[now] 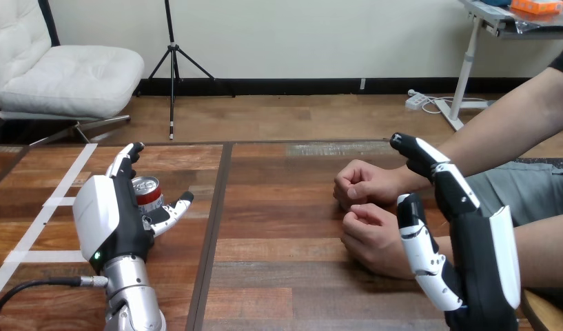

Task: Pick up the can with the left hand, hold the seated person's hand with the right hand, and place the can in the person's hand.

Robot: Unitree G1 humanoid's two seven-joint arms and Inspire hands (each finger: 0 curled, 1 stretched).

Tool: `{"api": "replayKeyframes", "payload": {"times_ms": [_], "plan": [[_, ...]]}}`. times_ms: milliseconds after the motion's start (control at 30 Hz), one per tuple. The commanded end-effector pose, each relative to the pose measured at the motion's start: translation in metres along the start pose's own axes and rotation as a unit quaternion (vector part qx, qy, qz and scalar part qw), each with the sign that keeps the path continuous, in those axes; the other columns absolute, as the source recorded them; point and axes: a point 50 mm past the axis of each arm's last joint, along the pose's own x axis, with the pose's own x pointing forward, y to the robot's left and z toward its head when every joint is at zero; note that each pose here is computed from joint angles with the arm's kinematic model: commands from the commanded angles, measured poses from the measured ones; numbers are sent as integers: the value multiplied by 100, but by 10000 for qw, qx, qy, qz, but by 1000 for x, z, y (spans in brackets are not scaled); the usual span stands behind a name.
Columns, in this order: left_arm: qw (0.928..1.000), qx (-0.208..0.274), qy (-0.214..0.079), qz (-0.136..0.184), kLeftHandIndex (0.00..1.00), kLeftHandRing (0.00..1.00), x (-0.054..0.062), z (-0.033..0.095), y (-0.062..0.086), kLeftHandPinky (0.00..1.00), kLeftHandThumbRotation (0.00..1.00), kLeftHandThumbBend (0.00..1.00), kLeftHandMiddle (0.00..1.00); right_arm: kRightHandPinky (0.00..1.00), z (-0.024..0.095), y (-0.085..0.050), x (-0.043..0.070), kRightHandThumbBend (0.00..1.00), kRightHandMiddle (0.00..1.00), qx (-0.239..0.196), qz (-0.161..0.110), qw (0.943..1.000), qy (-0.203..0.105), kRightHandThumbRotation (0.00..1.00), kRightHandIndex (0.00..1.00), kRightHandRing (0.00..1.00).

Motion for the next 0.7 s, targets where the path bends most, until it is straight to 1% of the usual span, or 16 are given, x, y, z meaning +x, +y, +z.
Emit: {"api": "replayKeyframes", "payload": {"times_ms": [0, 233, 667], "plan": [[9988, 71, -440, 217, 82, 77, 19, 21, 9, 68, 14, 76, 82, 80, 14, -5, 14, 29, 83, 41, -156, 9984, -537, 74, 81, 84], [9986, 161, -450, 217, 82, 77, 20, 21, 9, 68, 15, 77, 83, 78, 17, -8, 14, 28, 83, 166, -141, 9980, -588, 73, 80, 84], [9973, 298, -590, 317, 83, 79, 16, 22, 6, 69, 19, 78, 84, 76, 17, -11, 14, 28, 82, 185, -120, 9981, -573, 71, 79, 83]]}}
